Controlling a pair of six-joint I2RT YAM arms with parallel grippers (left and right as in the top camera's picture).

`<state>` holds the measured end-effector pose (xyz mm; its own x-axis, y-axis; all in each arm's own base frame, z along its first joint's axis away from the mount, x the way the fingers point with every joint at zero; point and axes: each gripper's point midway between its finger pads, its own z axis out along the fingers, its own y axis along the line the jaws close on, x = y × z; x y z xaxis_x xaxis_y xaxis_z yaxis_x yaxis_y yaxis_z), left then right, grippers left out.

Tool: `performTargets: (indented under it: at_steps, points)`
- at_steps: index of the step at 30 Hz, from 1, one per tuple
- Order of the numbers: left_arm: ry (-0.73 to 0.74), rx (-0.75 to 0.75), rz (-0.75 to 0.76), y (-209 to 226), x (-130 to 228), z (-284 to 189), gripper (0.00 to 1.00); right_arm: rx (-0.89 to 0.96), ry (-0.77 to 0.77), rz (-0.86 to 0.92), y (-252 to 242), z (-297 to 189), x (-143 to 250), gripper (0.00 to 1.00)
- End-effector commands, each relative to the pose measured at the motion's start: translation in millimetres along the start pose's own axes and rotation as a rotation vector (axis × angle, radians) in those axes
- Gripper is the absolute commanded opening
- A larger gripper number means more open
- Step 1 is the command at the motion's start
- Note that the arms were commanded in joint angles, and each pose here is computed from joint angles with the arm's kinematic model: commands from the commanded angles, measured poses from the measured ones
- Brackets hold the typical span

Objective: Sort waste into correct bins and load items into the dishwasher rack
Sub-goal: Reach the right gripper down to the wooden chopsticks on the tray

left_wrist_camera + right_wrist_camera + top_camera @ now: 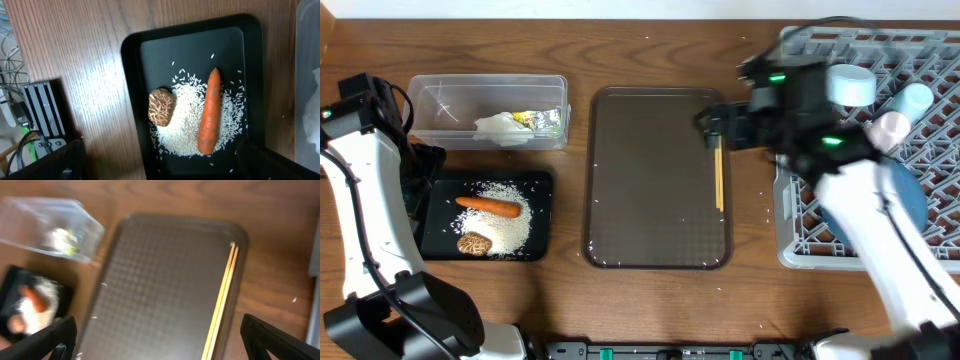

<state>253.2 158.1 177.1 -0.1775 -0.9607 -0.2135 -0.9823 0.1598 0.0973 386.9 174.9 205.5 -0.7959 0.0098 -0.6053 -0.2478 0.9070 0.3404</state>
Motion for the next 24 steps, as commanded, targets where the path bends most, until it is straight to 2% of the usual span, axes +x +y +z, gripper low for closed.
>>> performTargets:
  at_steps: [1, 4, 11, 16, 19, 24]
  points:
    - [-0.003, -0.004, -0.016, 2.6, -1.1, -1.1, 0.98, 0.236, 0.021, 0.079, -29.4, 38.6, 14.3, 0.97]
    - [-0.003, -0.004, -0.016, 2.5, -1.2, -1.1, 0.98, 0.24, 0.074, 0.108, -32.6, 71.2, 29.4, 0.92]
    - [-0.003, -0.004, -0.016, 2.5, -1.2, -1.1, 0.98, 0.154, 0.216, 0.128, -31.5, 133.5, 69.5, 0.89]
    - [-0.003, -0.005, -0.016, 2.6, -1.1, -1.1, 0.98, 0.164, 0.266, 0.131, -35.6, 150.5, 87.7, 0.85]
    - [-0.003, -0.004, -0.016, 2.5, -1.2, -1.1, 0.98, 0.183, 0.276, 0.148, -39.7, 153.6, 92.4, 0.79]
    - [-0.003, -0.004, -0.016, 2.5, -1.1, -1.1, 0.98, 0.244, 0.261, 0.134, -49.1, 152.5, 91.4, 0.78]
